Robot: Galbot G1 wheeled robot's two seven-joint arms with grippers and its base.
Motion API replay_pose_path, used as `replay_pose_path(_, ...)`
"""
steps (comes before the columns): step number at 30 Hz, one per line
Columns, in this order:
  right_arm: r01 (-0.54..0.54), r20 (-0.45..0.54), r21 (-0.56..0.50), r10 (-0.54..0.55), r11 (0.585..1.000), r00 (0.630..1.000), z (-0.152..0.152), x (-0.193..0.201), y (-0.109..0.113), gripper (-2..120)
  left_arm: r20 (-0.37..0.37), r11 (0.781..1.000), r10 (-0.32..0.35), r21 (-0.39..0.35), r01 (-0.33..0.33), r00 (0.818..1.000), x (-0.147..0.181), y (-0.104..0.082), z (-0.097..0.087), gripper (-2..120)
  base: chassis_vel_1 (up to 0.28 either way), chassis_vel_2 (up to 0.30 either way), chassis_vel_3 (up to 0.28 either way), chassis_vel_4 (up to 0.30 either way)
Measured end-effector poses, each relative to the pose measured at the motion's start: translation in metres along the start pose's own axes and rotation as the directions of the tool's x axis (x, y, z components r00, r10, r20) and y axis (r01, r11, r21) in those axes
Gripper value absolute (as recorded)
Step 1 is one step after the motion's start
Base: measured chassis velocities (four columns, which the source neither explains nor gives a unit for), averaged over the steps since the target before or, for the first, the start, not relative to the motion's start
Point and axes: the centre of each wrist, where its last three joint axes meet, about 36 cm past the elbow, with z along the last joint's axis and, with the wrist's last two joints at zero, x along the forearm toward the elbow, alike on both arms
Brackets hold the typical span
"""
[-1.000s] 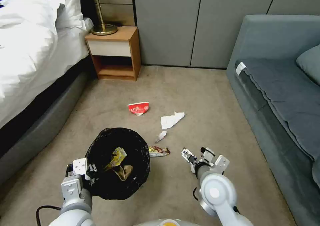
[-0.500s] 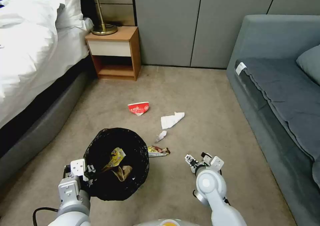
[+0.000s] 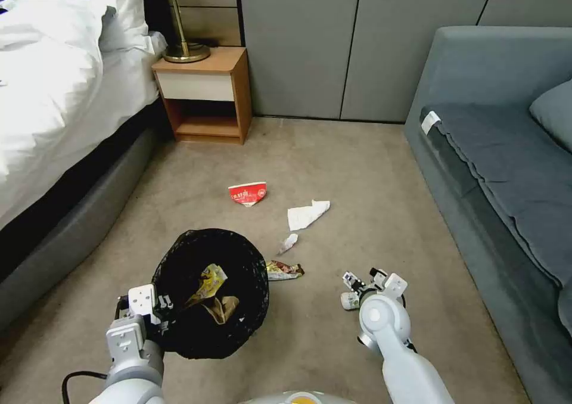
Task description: Pick up the trash bin, then pick up the garbage from the floor and place it into the trash bin.
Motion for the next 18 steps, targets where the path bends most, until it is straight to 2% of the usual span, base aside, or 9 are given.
replay_pose_path(5, -0.017, -0.012, 0.006, 0.017, 1.0, 1.0, -0.002, -0.02, -0.001, 100, 0.0, 1.0, -0.001, -0.001, 0.001, 1.0, 0.0, 0.0, 0.0, 0, 0.0, 0.0, 0.0, 0.0)
replay_pose_path(7, -0.04, -0.035, 0.019, 0.041, 0.999, 0.999, 0.005, -0.041, -0.002, 100, -0.001, 1.0, -0.004, -0.001, 0.004, 1.0, 0.001, 0.0, 0.001, 0, 0.0, 0.0, 0.0, 0.0)
replay_pose_path(13, -0.049, -0.032, 0.032, 0.05, 0.998, 0.998, 0.014, -0.058, -0.006, 100, -0.004, 1.0, -0.012, -0.001, 0.012, 1.0, 0.002, 0.0, 0.003, 0, 0.0, 0.0, 0.0, 0.0)
replay_pose_path(15, -0.055, -0.038, 0.033, 0.056, 0.998, 0.998, 0.017, -0.063, -0.006, 98, -0.004, 1.0, -0.015, 0.0, 0.015, 1.0, 0.002, 0.0, 0.004, 0, 0.0, 0.0, 0.0, 0.0)
replay_pose_path(18, -0.072, -0.038, 0.036, 0.074, 0.997, 0.997, 0.024, -0.075, -0.008, 85, -0.006, 1.0, -0.018, 0.001, 0.018, 1.0, 0.003, 0.0, 0.005, 0, 0.0, 0.0, 0.0, 0.0)
